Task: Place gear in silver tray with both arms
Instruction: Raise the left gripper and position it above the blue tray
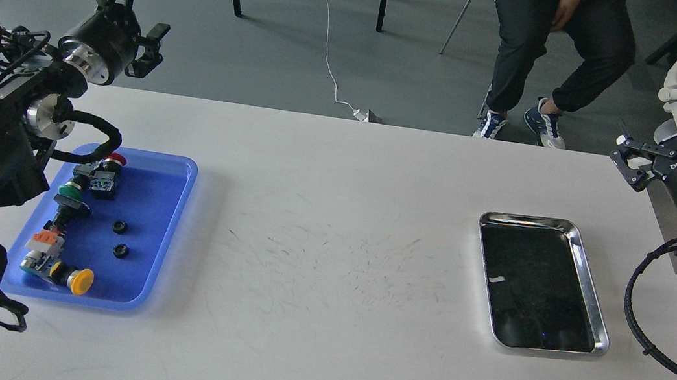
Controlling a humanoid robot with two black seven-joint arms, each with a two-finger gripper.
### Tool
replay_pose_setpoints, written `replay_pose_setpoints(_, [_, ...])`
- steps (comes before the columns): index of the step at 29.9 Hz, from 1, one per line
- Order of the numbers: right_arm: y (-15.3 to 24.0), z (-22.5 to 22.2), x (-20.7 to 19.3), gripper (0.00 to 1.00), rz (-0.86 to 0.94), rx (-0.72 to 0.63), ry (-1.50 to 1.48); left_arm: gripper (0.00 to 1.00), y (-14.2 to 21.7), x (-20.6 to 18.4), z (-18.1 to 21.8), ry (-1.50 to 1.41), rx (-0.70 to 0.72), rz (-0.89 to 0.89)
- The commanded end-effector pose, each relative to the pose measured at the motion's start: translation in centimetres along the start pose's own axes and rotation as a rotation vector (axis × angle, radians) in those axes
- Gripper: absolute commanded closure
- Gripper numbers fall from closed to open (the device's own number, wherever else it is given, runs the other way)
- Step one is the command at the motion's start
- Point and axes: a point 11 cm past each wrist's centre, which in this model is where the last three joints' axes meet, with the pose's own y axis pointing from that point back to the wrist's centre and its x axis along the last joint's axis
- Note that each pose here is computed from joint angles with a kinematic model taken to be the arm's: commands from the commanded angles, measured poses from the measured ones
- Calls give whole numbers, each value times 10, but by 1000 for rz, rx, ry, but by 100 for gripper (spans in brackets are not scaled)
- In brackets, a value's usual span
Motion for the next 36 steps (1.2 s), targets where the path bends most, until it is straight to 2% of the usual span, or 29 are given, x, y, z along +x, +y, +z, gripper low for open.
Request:
replay_pose_setpoints(1, [0, -1, -1, 1, -2, 0, 1, 2, 0, 0, 2, -4, -1, -1])
replay_pose_setpoints(19, [2, 0, -1, 1, -4, -15, 14, 2, 0, 4, 11, -24, -41, 0])
replay_pose_setpoints(22, [2, 1, -4, 1, -13, -17, 17, 2, 1, 11, 23, -43, -48, 9])
replay_pose_setpoints(36, [0, 1, -8, 1, -27, -21, 21, 2, 8, 26, 31, -137, -24, 13])
